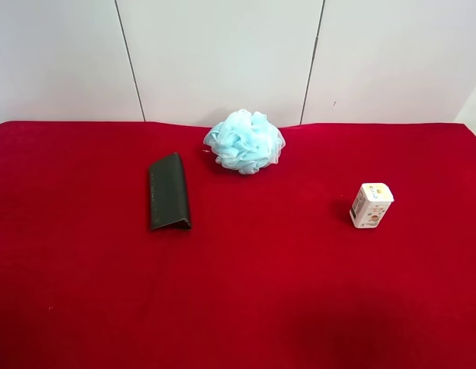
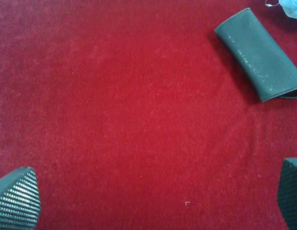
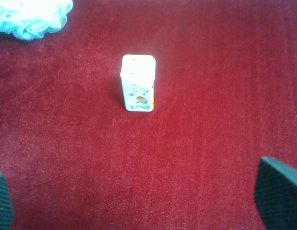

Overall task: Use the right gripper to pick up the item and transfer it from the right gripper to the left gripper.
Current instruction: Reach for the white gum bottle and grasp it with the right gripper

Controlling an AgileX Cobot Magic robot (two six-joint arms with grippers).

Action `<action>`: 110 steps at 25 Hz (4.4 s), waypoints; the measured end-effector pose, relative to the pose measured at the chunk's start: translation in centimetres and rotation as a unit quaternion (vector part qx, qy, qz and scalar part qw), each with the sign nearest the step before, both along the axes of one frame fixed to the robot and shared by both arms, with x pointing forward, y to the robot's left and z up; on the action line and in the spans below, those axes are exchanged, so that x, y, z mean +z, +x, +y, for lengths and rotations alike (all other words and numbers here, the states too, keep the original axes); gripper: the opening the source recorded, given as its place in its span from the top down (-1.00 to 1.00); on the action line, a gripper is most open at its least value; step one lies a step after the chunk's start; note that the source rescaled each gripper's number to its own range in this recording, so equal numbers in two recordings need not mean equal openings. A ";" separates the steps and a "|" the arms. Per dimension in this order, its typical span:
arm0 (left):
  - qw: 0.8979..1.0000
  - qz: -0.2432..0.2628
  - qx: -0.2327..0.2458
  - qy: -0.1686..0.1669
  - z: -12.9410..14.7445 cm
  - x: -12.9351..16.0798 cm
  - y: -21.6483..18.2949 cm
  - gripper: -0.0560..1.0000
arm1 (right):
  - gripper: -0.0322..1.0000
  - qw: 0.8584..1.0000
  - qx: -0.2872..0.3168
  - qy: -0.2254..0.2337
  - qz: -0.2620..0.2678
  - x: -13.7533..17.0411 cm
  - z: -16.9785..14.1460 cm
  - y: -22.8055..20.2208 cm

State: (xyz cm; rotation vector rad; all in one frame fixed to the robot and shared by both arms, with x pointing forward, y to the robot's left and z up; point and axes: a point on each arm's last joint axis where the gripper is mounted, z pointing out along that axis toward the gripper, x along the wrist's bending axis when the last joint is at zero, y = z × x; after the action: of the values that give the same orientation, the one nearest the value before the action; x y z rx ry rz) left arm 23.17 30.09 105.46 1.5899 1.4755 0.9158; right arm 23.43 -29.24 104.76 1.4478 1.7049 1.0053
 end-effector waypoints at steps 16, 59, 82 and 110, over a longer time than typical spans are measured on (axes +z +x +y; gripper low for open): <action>1.000 0.000 0.000 0.000 0.0 0.0 0.0 -1.00 | -1.00 1.000 0.000 0.000 0.000 0.0 0.0 0.0; 1.000 0.000 0.000 0.000 0.0 0.0 0.0 -1.00 | -1.00 0.982 -0.012 0.009 0.188 5.3 0.7 9.8; 1.000 0.000 0.000 0.000 0.0 0.0 0.0 -1.00 | -1.00 0.894 -0.031 -0.009 0.448 -3.4 2.0 30.8; 1.000 0.000 0.000 0.000 0.0 0.0 0.0 -1.00 | -0.78 0.886 -0.037 -0.025 0.462 -10.8 2.0 34.5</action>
State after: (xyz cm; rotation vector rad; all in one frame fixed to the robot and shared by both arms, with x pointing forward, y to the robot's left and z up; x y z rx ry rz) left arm 23.17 30.09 105.46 1.5899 1.4755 0.9158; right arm 57.91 -27.23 93.98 2.1228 2.2400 0.1740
